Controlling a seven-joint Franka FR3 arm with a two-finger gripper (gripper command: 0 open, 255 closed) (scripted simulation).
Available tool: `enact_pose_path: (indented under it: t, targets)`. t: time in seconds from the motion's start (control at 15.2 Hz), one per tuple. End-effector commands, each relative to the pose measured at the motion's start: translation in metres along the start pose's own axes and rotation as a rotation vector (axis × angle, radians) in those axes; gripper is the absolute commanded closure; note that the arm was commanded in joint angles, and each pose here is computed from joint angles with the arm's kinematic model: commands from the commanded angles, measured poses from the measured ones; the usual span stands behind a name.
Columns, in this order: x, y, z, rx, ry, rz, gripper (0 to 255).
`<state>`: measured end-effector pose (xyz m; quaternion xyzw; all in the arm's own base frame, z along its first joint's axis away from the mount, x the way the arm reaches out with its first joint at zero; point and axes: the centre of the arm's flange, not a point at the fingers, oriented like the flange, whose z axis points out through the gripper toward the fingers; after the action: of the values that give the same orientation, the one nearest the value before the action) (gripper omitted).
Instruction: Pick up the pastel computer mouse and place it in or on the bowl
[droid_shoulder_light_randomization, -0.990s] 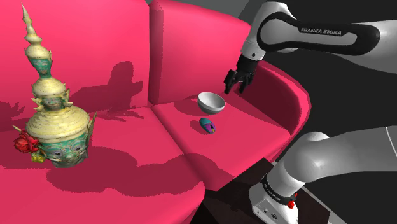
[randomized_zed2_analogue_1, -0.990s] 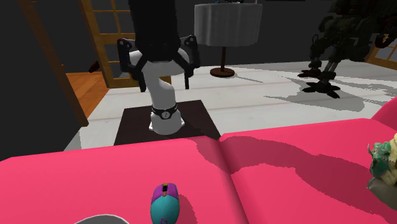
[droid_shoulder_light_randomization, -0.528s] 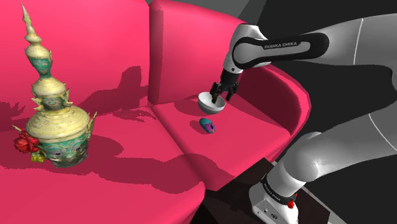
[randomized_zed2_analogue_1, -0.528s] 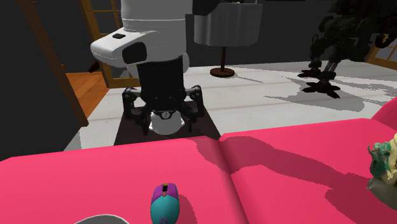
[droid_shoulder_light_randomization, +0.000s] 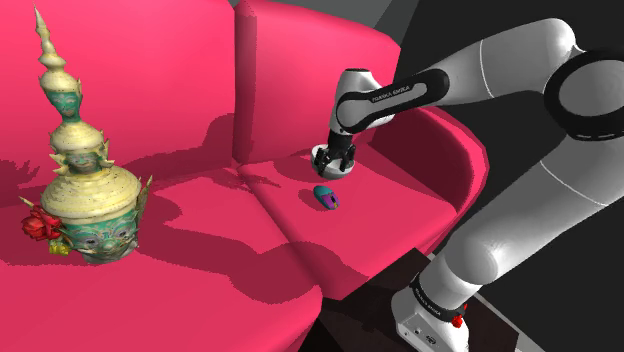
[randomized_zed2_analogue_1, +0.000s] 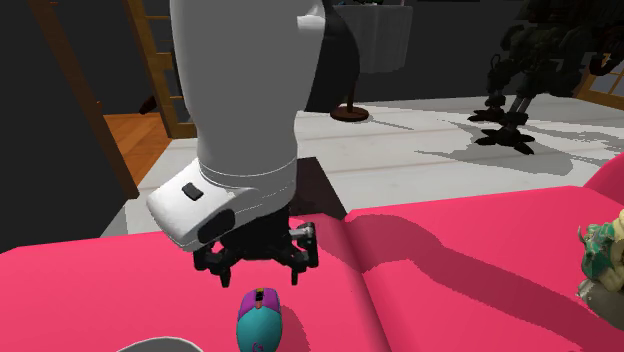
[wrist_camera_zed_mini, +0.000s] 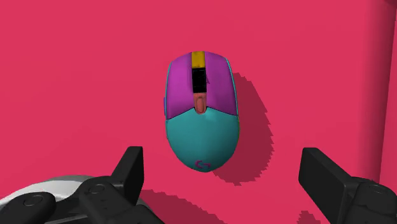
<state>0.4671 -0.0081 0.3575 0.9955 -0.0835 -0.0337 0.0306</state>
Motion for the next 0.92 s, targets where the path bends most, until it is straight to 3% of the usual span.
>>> enact_pose_path:
  t: [0.0,0.26,0.86]
  targets:
    - [0.015,-0.001,0.023,-0.013,-0.010,0.002,0]
    - [0.043,-0.001,0.066,-0.037,-0.029,0.005,0]
    - [0.042,0.000,0.106,-0.037,-0.029,0.005,0]
